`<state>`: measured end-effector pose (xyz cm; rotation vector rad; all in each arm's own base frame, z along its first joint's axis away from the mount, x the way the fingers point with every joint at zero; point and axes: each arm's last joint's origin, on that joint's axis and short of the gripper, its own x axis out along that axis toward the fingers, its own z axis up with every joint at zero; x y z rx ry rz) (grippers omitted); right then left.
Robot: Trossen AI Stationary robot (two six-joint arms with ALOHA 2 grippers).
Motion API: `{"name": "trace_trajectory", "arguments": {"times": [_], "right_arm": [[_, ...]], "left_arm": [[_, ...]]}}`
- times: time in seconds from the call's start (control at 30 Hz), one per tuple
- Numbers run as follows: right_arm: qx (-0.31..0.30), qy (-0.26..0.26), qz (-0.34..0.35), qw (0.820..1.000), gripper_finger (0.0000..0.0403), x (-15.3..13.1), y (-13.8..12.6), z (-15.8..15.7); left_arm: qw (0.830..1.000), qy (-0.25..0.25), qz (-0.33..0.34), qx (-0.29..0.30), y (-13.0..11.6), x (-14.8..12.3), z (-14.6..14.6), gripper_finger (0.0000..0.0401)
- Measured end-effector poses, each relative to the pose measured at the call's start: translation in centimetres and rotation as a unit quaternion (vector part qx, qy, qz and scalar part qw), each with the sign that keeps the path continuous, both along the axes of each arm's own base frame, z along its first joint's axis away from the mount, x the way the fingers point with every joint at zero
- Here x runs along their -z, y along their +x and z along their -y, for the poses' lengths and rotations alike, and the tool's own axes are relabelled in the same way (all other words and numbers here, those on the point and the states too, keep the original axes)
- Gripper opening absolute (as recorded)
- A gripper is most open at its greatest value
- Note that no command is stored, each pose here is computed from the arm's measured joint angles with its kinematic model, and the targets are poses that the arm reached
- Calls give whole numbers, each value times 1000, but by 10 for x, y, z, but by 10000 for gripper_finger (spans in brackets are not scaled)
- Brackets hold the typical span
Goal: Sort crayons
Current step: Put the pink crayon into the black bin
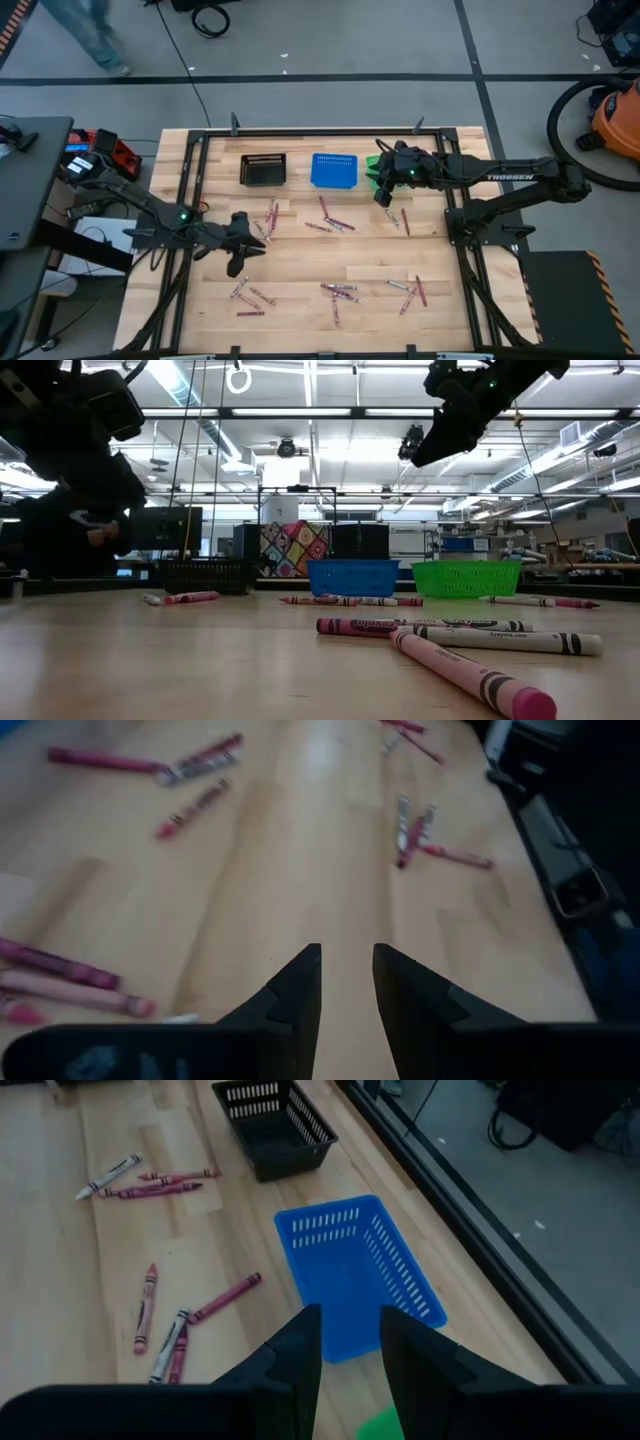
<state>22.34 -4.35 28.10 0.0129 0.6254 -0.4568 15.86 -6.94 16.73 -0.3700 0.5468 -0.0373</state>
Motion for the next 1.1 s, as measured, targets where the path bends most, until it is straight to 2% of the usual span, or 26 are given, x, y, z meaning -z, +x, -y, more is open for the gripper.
{"name": "trace_trajectory", "arguments": {"times": [0.43,0.6,0.8,1.1], "right_arm": [[13,0,-2,1000,113,0,-1,6],[25,18,6,999,113,1,-2,6],[25,19,2,999,113,1,-2,5],[24,17,0,1000,113,2,-2,5]], "left_arm": [[992,37,-106,64,36,-20,41,102],[988,39,-131,78,40,-12,55,102],[977,37,-184,104,39,10,70,102],[974,28,-185,125,37,18,84,102]]}}
